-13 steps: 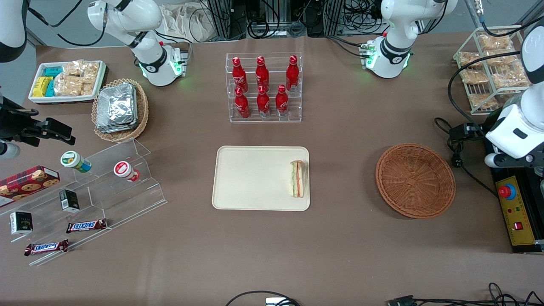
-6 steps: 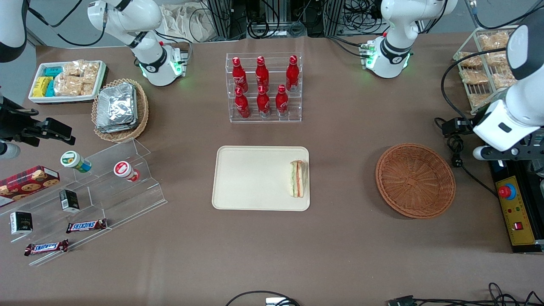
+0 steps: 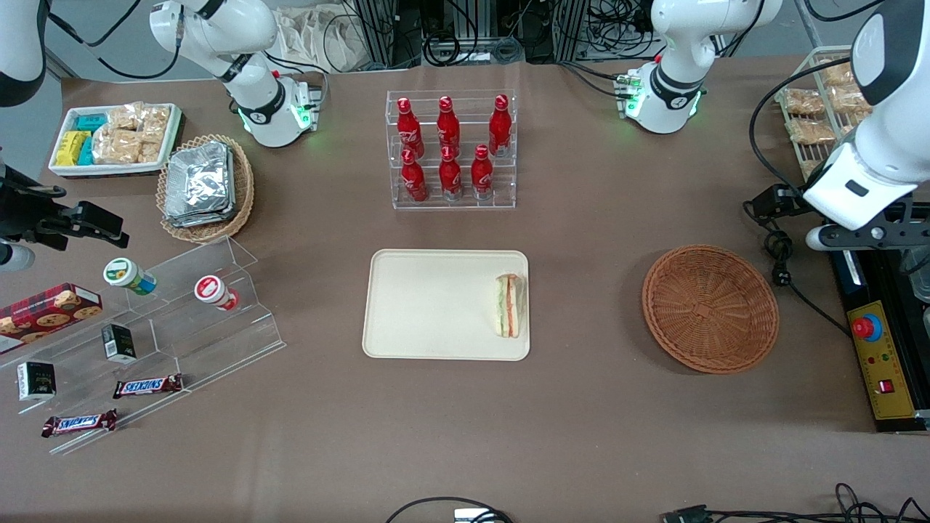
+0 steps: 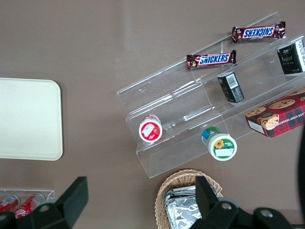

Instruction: Place sandwich from basket to tray

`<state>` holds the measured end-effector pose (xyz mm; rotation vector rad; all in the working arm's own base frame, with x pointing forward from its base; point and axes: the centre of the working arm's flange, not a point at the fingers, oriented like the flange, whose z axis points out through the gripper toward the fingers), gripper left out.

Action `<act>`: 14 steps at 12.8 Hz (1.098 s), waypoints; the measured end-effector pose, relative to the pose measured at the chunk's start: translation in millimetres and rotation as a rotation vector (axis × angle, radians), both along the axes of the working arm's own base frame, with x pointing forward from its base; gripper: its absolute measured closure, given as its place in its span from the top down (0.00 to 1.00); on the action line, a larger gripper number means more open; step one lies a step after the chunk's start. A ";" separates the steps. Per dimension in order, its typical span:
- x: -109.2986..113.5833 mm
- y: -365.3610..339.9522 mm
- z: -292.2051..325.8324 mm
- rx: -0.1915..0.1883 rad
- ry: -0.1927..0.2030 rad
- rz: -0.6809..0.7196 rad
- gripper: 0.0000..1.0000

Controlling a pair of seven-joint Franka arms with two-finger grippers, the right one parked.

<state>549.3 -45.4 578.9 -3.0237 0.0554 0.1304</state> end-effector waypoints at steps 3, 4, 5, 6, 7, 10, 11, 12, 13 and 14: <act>0.2 3.5 -0.5 -0.001 0.001 0.007 1.00; 0.1 5.8 -2.1 -0.007 0.006 0.013 1.00; -0.2 7.2 -4.3 -0.015 0.011 0.018 1.00; -0.5 7.9 -6.1 -0.021 0.015 0.021 1.00; -0.6 9.6 -7.3 -0.022 0.018 0.026 1.00; 0.0 28.6 -7.5 -0.035 0.019 0.064 1.00; 0.0 31.7 -7.8 -0.038 0.020 0.071 1.00; 0.0 31.7 -8.2 -0.040 0.020 0.071 1.00; -0.1 30.8 -8.3 -0.041 0.021 0.070 1.00; -0.1 30.4 -8.5 -0.042 0.021 0.069 1.00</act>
